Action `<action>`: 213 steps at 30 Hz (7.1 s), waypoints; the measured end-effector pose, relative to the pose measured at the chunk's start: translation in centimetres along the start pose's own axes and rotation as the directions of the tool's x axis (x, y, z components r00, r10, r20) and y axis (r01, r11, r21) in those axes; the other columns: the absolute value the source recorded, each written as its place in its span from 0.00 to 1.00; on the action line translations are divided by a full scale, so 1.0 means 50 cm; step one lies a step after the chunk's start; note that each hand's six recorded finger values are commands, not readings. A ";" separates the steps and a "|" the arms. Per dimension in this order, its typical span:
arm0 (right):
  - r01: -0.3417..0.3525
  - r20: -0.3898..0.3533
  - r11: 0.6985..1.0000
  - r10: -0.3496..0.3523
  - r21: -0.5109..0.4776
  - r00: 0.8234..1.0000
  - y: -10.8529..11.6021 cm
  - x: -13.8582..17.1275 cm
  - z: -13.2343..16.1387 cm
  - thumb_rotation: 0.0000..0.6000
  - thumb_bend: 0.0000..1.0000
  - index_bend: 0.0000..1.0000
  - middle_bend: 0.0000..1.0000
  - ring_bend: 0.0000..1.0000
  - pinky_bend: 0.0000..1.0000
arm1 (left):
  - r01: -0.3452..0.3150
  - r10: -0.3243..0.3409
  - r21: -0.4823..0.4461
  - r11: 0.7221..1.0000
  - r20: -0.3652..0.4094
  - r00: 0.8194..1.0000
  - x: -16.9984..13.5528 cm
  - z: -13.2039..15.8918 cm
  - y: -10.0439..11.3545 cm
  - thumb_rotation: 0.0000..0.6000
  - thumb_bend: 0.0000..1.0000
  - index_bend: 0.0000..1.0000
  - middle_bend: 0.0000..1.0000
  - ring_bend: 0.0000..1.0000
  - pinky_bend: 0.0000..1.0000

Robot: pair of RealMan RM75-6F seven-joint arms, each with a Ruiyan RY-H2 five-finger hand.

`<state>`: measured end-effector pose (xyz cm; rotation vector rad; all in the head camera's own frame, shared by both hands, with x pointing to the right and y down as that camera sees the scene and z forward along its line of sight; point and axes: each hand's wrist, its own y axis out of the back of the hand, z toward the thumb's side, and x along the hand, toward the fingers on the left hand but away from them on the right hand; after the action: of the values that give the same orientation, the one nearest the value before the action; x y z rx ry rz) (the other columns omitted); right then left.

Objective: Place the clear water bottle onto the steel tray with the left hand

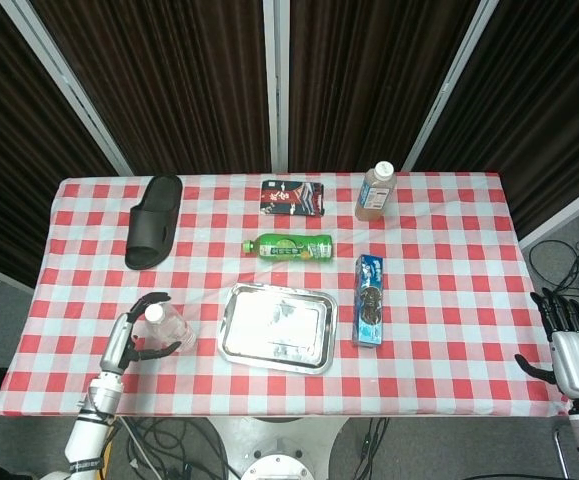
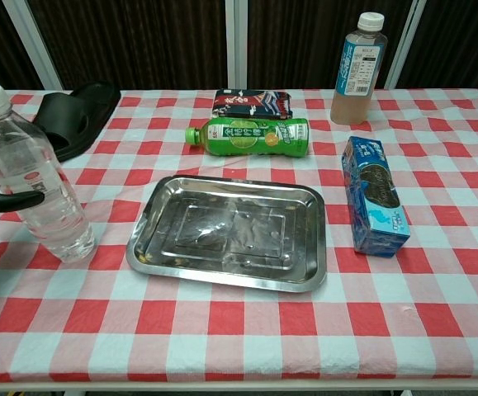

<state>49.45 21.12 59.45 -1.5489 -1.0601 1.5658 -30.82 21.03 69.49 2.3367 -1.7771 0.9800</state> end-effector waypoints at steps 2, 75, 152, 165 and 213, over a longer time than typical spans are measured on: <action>0.000 -0.001 1.000 0.000 0.000 1.000 0.000 0.000 0.001 1.00 0.11 0.00 0.00 0.00 0.00 | -0.005 0.005 -0.005 1.000 -0.005 1.000 -0.003 -0.003 0.005 1.00 0.13 0.44 0.47 0.33 0.36; 0.050 -0.009 0.998 -0.050 -0.026 0.999 0.027 0.001 0.001 1.00 0.11 0.00 0.00 0.00 0.00 | 0.120 -0.133 0.094 0.988 0.154 0.979 0.235 0.264 -0.071 1.00 0.26 0.54 0.60 0.47 0.50; 0.034 0.021 0.999 -0.033 -0.028 0.999 0.019 -0.008 -0.017 1.00 0.11 0.00 0.00 0.00 0.00 | 0.079 -0.081 0.026 0.997 0.132 0.988 0.144 0.133 -0.165 1.00 0.27 0.52 0.60 0.47 0.49; 0.022 0.033 0.999 -0.021 -0.039 0.999 0.015 -0.010 -0.024 1.00 0.11 0.00 0.00 0.00 0.00 | 0.098 -0.097 -0.003 0.995 0.118 0.988 0.138 0.117 -0.180 1.00 0.14 0.41 0.50 0.40 0.43; 0.011 0.045 0.998 -0.008 -0.058 0.999 0.013 -0.012 -0.030 1.00 0.11 0.00 0.00 0.00 0.00 | -0.153 0.099 0.202 0.967 0.253 0.962 0.154 0.343 0.095 1.00 0.27 0.23 0.29 0.20 0.30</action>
<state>51.03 20.44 59.21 -1.5513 -1.1450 1.5826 -26.18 6.00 58.12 2.6027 -2.0245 0.9919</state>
